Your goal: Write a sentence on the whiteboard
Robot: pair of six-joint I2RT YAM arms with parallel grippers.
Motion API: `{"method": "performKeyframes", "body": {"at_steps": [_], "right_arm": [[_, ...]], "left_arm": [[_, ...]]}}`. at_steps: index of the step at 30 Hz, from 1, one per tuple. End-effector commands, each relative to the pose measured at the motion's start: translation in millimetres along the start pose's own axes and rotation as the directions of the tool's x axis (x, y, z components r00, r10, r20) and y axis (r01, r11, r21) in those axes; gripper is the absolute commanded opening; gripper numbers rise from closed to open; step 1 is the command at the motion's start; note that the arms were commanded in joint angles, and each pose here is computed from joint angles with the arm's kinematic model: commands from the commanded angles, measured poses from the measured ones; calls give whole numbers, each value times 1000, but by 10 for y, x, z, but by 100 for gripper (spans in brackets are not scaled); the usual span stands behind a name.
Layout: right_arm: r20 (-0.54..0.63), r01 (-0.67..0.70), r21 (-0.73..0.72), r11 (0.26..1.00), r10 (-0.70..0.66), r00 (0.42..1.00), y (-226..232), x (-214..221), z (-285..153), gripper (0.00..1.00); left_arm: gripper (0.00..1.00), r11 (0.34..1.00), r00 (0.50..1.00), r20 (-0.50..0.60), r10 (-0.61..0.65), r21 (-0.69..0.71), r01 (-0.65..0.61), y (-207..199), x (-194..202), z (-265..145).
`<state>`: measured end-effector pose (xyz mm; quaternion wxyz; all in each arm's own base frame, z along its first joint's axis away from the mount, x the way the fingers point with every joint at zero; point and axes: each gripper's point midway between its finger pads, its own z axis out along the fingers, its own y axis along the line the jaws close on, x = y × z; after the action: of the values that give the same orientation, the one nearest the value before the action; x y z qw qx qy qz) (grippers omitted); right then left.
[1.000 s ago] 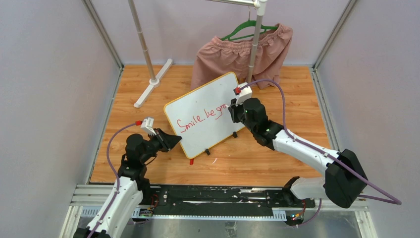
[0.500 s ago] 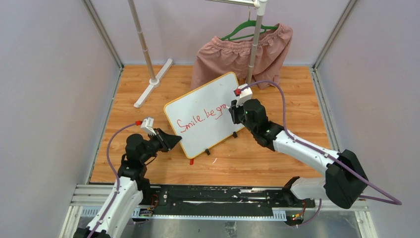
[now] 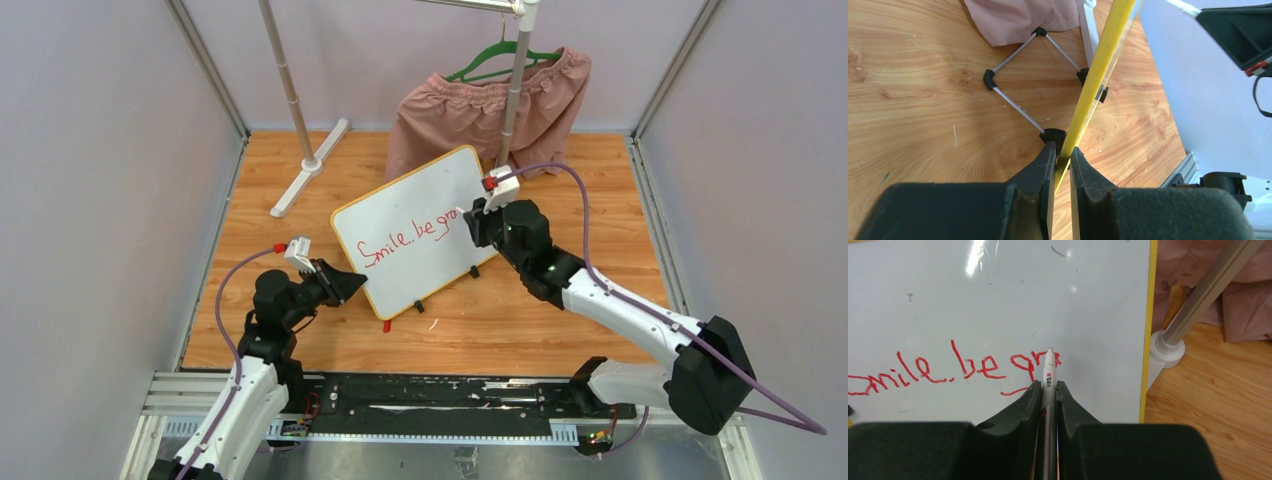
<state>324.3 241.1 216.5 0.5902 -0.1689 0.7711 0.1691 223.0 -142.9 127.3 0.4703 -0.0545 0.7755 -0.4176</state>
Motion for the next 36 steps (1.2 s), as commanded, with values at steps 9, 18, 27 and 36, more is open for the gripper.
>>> {"method": "performKeyframes", "body": {"at_steps": [9, 18, 27, 36], "right_arm": [[143, -32, -29, 999, 36, 989, -19, -425, -172, 0], [128, -15, -25, 1000, 18, 992, -49, -298, -218, 0], [98, 2, -50, 999, 3, 995, -9, -157, -187, 0], [71, -6, -21, 1000, 7, 997, -32, -190, -109, 0]], "left_arm": [[0, 1000, 1000, -5, -1, -12, 1, -4, -8, -6], [0, 1000, 1000, -6, -2, -12, 2, -6, -8, -5], [0, 1000, 1000, -9, -2, -11, 2, -5, 2, -4], [0, 1000, 1000, -8, 0, -7, 0, -17, 2, -6]]}}
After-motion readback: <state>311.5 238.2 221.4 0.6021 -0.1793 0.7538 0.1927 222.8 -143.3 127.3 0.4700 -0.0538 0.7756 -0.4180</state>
